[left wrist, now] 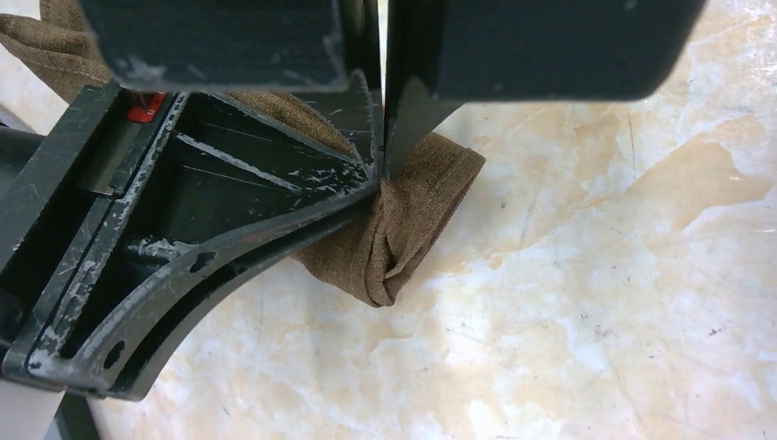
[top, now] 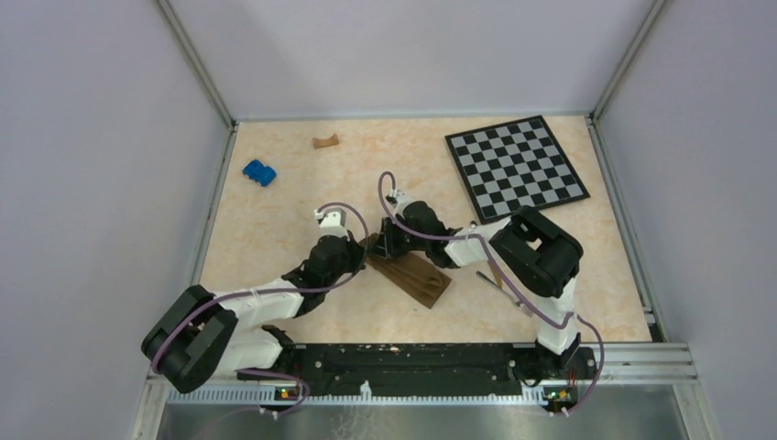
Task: Fold the napkin into a case and place the utensils inside
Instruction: Fold the top corner of the smaller rectangle-folded napkin at the center of the board.
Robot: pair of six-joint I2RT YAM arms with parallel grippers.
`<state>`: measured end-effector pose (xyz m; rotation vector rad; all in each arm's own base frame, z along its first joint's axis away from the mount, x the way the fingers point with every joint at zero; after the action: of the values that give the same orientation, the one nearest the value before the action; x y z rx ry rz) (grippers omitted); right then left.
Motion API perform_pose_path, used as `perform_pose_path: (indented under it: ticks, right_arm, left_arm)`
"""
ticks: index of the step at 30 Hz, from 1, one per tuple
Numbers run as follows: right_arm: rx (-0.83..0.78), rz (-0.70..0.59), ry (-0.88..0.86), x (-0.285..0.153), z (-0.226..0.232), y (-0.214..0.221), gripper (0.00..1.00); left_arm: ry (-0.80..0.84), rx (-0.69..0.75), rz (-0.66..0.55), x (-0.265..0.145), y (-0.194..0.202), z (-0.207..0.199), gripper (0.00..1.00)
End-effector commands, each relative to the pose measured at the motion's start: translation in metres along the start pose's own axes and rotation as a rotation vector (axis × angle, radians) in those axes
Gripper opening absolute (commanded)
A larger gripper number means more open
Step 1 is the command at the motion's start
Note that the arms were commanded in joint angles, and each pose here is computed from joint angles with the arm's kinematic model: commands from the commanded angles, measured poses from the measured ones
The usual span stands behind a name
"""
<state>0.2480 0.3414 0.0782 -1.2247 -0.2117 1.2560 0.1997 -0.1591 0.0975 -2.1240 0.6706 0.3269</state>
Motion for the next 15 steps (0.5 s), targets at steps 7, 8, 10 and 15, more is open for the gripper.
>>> perform_pose_path:
  ticks: [7,8,10,15]
  right_arm:
    - [0.007,-0.053,-0.119,-0.013,0.013,-0.017,0.00]
    - [0.007,-0.051,-0.121,-0.012,0.013,-0.017,0.00]
    - [0.006,-0.058,-0.129,-0.010,0.013,-0.019,0.00]
    - [0.018,-0.057,-0.136,-0.004,0.014,-0.018,0.00]
  left_arm:
    - [0.040,-0.014,-0.051,-0.005,-0.011,-0.003,0.00]
    - [0.043,-0.014,-0.051,-0.005,-0.011,-0.003,0.00]
    - [0.050,-0.013,-0.048,-0.005,-0.011,-0.004,0.00]
    - [0.071,-0.011,-0.034,-0.004,-0.010,-0.007,0.00]
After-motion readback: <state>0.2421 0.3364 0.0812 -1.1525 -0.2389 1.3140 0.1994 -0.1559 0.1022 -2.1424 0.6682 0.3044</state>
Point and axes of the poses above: each gripper's point midway between its finger pads, its own x axis out along the fingers, its own z axis along the line the jaws close on, y = z × x, the point moved 9 cm from there along -x, back along the fingers, and after that the axes turned 14 degrees about -x, right-handed, at the moved point
